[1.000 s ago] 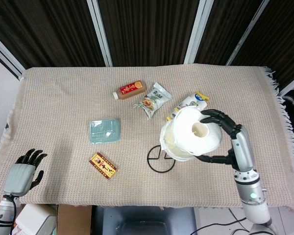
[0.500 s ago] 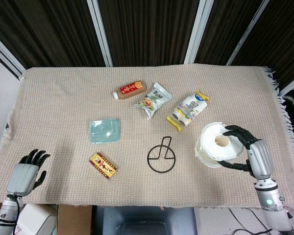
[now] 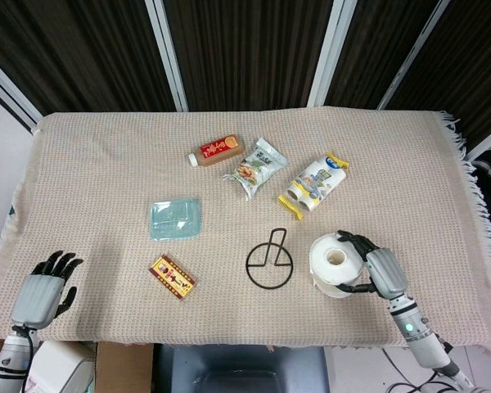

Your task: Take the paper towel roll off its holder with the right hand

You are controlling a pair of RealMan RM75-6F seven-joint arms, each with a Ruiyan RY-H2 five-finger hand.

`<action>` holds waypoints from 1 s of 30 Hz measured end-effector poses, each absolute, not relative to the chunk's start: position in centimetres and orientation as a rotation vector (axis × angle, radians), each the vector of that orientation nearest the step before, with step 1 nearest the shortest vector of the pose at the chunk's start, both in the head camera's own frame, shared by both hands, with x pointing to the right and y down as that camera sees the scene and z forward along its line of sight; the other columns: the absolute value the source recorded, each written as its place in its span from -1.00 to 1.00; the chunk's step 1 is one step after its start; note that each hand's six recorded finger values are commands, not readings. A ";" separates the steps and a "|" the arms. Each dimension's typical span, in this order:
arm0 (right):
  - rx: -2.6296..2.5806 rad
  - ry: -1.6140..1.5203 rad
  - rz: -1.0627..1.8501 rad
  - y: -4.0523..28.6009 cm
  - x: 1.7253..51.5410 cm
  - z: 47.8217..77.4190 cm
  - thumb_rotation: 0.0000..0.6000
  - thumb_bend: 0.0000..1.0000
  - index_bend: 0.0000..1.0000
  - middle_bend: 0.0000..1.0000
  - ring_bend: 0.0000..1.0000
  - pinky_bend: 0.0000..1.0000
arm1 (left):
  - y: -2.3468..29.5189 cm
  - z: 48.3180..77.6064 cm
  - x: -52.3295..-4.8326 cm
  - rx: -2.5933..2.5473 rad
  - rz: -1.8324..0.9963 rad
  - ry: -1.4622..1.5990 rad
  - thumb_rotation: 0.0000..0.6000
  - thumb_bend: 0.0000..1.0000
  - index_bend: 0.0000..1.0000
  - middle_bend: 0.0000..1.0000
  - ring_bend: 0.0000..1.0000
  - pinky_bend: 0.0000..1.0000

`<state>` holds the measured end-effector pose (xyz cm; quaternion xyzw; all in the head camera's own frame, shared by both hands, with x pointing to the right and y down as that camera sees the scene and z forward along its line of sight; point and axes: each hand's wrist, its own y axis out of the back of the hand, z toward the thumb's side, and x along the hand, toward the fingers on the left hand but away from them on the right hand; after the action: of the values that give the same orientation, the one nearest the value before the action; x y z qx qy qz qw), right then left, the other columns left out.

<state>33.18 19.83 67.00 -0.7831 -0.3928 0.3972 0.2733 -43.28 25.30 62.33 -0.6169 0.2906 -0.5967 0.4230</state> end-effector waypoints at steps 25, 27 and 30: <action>-1.919 -1.161 1.048 15.1 34.4 53.9 1.00 -1.00 -1.00 -0.99 -1.00 -0.54 | 25.0 62.1 -42.2 -1.554 -1.464 0.722 1.00 -0.09 -0.50 -0.62 -0.72 -0.34; -1.877 -1.105 1.126 15.2 34.5 54.6 1.00 -1.00 -1.00 -0.99 -1.00 -0.61 | 24.8 62.0 -42.2 -1.555 -1.459 0.721 1.00 -0.09 -0.50 -0.62 -0.72 -0.34; -1.834 -1.048 1.217 15.5 34.7 55.6 1.00 -1.00 -1.00 -0.99 -1.00 -0.66 | 24.6 62.0 -42.0 -1.556 -1.451 0.721 1.00 -0.09 -0.50 -0.62 -0.72 -0.34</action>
<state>34.68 15.46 55.58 -0.7061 -0.4036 0.4688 0.3447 -42.00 24.59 61.97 -0.6244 0.2893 -0.5825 0.4327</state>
